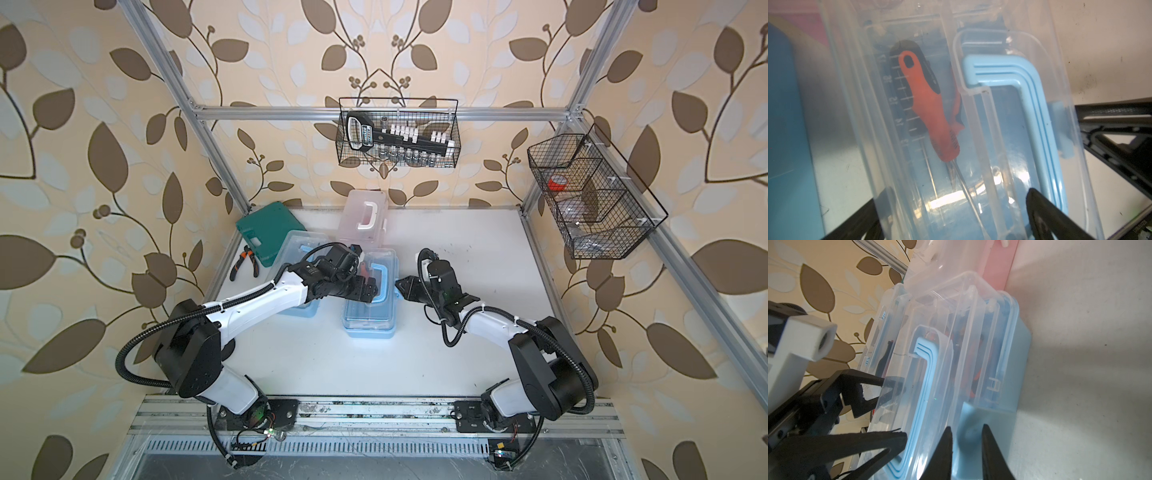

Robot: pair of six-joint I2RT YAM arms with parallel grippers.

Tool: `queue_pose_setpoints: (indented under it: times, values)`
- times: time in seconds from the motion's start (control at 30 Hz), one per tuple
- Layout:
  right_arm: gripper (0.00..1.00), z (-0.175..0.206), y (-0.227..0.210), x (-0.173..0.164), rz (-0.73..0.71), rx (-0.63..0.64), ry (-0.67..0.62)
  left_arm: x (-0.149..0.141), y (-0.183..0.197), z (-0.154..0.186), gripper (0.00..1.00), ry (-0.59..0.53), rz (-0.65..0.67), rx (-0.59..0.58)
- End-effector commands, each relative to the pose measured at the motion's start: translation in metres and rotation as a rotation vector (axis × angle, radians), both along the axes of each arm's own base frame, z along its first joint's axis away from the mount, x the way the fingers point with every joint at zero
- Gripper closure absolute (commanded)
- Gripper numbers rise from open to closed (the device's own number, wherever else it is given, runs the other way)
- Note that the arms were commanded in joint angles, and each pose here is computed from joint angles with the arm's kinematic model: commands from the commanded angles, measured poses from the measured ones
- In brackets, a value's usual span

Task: Close toolboxes
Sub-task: Fasten the toolbox latch on the toolbox.

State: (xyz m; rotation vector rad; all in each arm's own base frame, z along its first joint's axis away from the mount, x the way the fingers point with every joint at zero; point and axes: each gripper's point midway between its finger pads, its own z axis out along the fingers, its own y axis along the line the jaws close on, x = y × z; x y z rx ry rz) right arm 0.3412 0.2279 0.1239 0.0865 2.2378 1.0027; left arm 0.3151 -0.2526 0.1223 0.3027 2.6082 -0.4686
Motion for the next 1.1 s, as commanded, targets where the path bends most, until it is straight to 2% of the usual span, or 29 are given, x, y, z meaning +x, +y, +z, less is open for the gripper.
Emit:
queue_pose_setpoints:
  times: [0.0, 0.07, 0.67, 1.07]
  values:
    - [0.8, 0.002, 0.013, -0.008, 0.067, 0.048, 0.004, -0.031, 0.015, -0.046, 0.01, 0.141, -0.068, 0.135]
    - [0.78, 0.0, 0.011, -0.009, 0.061, 0.045, 0.009, -0.031, 0.015, -0.046, 0.01, 0.143, -0.067, 0.135]
    - [0.79, -0.018, 0.005, -0.006, 0.045, -0.019, 0.037, -0.03, 0.014, -0.043, 0.01, 0.136, -0.067, 0.134]
    - [0.82, -0.029, 0.009, -0.008, 0.058, -0.031, 0.063, -0.029, 0.013, -0.044, 0.01, 0.139, -0.071, 0.133]
